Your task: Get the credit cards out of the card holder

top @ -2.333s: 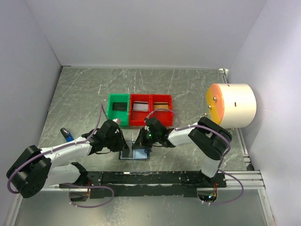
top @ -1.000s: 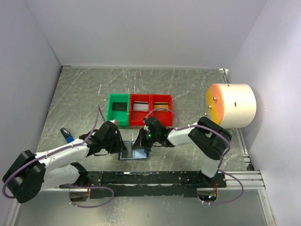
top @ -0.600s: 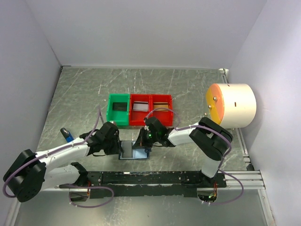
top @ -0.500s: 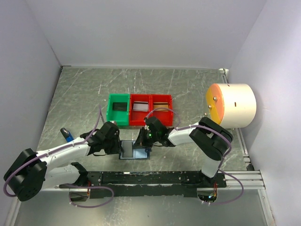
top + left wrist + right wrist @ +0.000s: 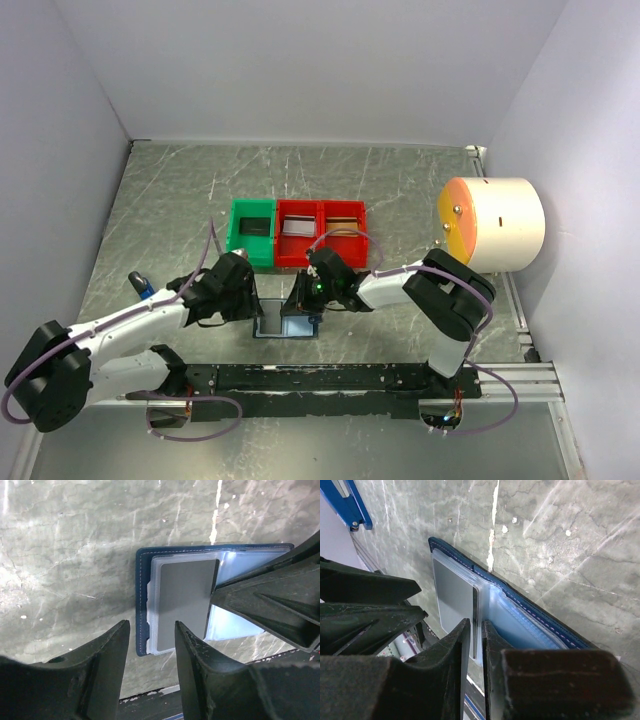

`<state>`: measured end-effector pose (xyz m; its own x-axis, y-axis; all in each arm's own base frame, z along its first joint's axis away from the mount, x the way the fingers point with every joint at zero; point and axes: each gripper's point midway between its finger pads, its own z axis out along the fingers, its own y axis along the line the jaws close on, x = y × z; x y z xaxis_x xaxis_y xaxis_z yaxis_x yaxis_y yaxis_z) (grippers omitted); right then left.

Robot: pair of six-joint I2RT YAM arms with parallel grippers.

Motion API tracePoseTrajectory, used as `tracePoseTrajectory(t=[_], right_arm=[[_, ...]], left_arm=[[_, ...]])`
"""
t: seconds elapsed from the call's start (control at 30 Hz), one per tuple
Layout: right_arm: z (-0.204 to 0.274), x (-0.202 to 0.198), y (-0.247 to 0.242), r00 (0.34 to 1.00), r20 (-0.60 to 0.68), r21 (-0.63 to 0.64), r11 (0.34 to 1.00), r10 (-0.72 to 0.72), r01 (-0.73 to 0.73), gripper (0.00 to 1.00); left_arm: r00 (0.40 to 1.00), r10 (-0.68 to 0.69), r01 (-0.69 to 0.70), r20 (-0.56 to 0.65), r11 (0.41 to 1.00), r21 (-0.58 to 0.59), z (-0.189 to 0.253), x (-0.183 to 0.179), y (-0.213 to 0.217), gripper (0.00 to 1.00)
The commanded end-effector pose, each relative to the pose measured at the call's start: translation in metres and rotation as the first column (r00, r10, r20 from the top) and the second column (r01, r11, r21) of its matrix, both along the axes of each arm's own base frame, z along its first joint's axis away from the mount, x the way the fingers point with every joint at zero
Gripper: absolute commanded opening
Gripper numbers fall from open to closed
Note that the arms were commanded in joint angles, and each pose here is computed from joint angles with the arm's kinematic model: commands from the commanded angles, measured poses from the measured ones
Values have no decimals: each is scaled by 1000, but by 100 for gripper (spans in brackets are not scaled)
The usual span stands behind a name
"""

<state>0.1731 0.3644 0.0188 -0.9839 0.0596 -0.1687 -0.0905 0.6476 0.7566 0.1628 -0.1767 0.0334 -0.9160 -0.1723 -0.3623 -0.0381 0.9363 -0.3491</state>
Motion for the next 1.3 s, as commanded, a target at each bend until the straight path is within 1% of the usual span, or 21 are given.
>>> tracePoseTrajectory(t=[0.0,0.1,0.2,0.27,0.4,0.5,0.6,0.77,0.8,0.9,0.97,1.17,1.27], right_arm=[[-6,0,-8,1000,0,-41,999,-16,16,17],[-7,0,-8,1000,-2,-40,999,-16,16,17],[-6,0,-7,1000,-2,-38,999,-13,13,17],[-5,-1,-6,1000,-6,-33,999,-11,11,17],[-6,-3,-4,1000,-24,-16,1000,-7,7,20],[-6,-5,-2,999,-37,5,1000,-9,9,21],[-4,-6,0,999,-38,28,1000,-1,2,21],[-1,-6,5,999,-20,49,998,26,-25,19],[-2,-4,4,1000,-13,37,999,23,-22,17],[1,2,-2,999,39,-3,1000,3,-3,4],[5,3,-5,998,62,-11,1000,1,0,0],[3,5,-17,997,65,-51,998,-35,39,0],[-1,5,-22,997,55,-69,996,-46,50,0]], left_arm=[[997,-53,57,51,996,-71,12,7,-18,50],[998,-63,65,21,993,-97,0,2,-23,42],[998,-52,51,-28,997,-53,-16,-4,-16,35],[997,-61,59,-39,997,-52,-21,-7,-15,30],[996,-73,69,-44,995,-70,-24,-11,-17,23],[996,-67,64,-52,996,-54,-27,-13,-13,19],[996,-64,62,-62,997,-36,-30,-16,-8,17],[996,-70,67,-63,997,-45,-29,-17,-9,16],[995,-72,69,-62,996,-47,-29,-17,-9,15],[996,-72,70,-56,996,-48,-28,-16,-10,13],[996,-69,67,-52,997,-46,-27,-16,-9,12],[997,-57,55,-46,998,-40,-27,-15,-7,7],[998,-56,54,-41,998,-43,-25,-15,-7,7]])
